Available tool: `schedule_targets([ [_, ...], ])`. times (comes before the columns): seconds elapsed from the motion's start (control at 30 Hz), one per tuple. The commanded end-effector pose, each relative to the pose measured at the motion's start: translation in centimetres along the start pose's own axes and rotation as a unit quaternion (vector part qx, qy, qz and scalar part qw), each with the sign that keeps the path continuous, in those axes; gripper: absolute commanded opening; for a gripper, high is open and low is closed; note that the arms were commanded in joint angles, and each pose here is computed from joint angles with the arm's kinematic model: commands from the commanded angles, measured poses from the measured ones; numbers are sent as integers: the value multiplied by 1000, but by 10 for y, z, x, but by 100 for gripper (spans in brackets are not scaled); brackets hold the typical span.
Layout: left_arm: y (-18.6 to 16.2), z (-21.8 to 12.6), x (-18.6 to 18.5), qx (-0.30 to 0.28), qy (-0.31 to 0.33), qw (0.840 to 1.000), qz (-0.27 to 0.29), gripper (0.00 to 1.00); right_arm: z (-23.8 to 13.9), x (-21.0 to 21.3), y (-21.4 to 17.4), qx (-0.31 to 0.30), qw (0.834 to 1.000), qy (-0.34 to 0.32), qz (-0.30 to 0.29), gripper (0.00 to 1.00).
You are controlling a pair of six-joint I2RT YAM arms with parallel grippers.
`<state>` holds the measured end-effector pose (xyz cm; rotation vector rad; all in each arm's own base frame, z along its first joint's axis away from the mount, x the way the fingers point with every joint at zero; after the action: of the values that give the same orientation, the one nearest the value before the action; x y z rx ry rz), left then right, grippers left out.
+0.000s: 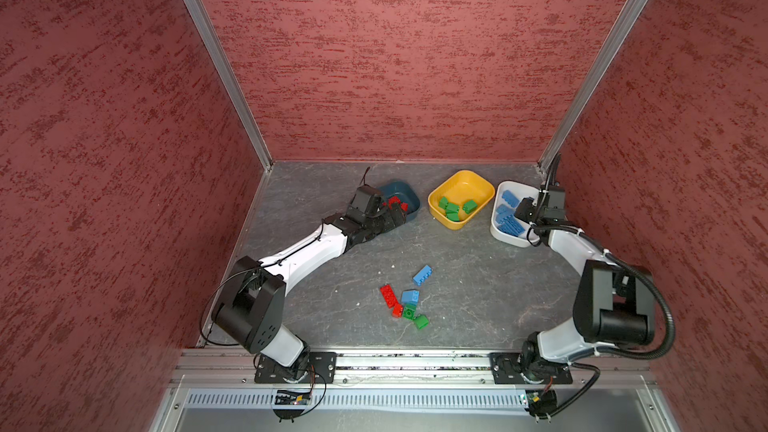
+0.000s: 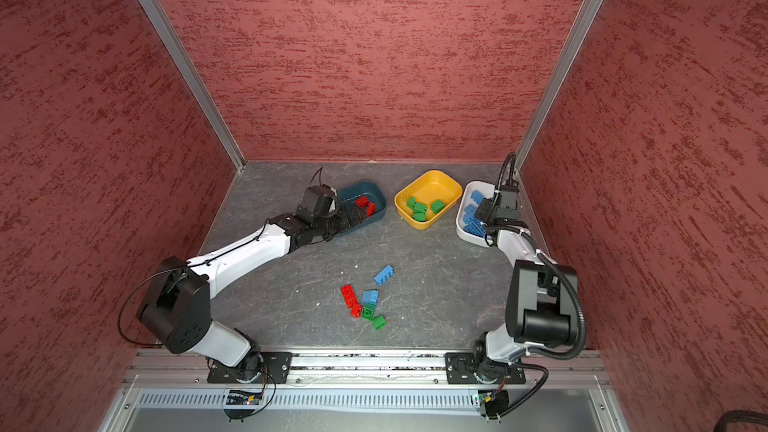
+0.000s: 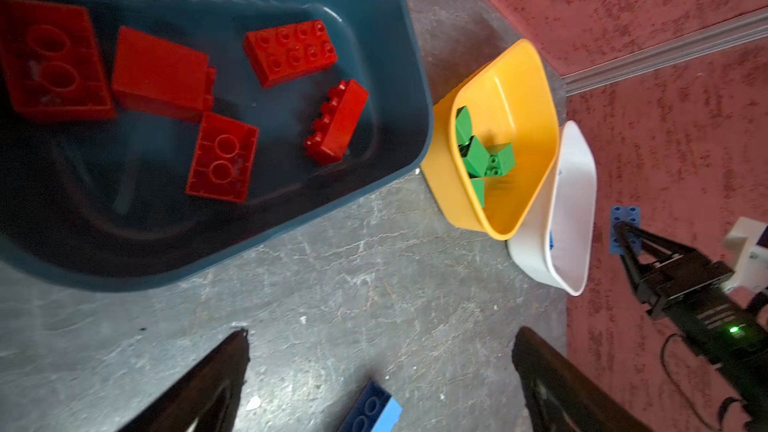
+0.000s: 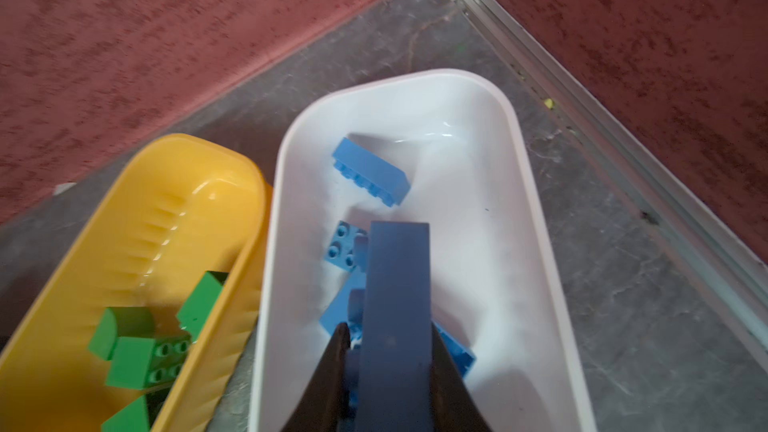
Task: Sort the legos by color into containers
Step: 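Release the blue brick into the white tub with the right while the left reaches out, then lower the right gripper to the loose pile and grasp a blue brick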
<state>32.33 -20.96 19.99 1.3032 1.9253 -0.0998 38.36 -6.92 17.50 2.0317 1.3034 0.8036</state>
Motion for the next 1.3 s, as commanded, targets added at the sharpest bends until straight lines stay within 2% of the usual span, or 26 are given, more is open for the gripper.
schedule_targets([
  [0.0,-11,-7,10,12,34,998,44,99,9,-11,0,45,997,-40,-42,0],
  [0.07,-17,-7,10,22,45,996,70,99,19,-15,3,60,994,-64,-61,2],
  [0.17,-24,-5,11,36,66,993,95,99,35,-21,7,81,988,-99,-84,13],
  [0.33,-31,0,15,46,79,991,100,99,58,-18,15,108,984,-101,-100,46],
  [0.4,-32,0,15,46,81,991,99,99,59,-19,19,108,983,-112,-96,55],
  [0.47,-32,1,15,44,82,991,97,99,56,-18,24,102,985,-107,-90,69],
  [0.5,-32,1,16,44,85,991,97,99,54,-15,25,100,986,-101,-89,74],
  [0.73,-32,5,20,45,97,990,92,99,28,5,24,86,991,-58,-81,84],
  [0.8,-32,6,22,43,101,990,85,99,18,13,22,77,993,-44,-79,91],
  [0.87,-32,7,23,41,104,990,80,99,9,22,19,67,994,-35,-77,93],
  [1.03,-31,9,29,39,116,991,63,99,-19,60,6,24,996,66,-54,99],
  [1.13,-30,9,33,37,122,990,53,99,-35,88,-9,15,983,173,-55,99],
  [1.2,-30,9,37,36,125,990,44,99,-43,108,-23,26,965,252,-68,99],
  [1.27,-30,10,40,35,126,991,37,99,-48,122,-35,41,952,292,-81,99],
])
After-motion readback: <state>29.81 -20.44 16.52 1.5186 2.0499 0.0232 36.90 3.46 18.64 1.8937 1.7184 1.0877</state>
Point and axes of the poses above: each gripper's point midway between its finger pads, its own z axis out along the fingers, its own x axis along the line the jaws close on, y = z × x, the point moved 7 cm from there along -z, back along the fingers, and after that the axes turned 6 degrees about -z, right-handed, at the moved point
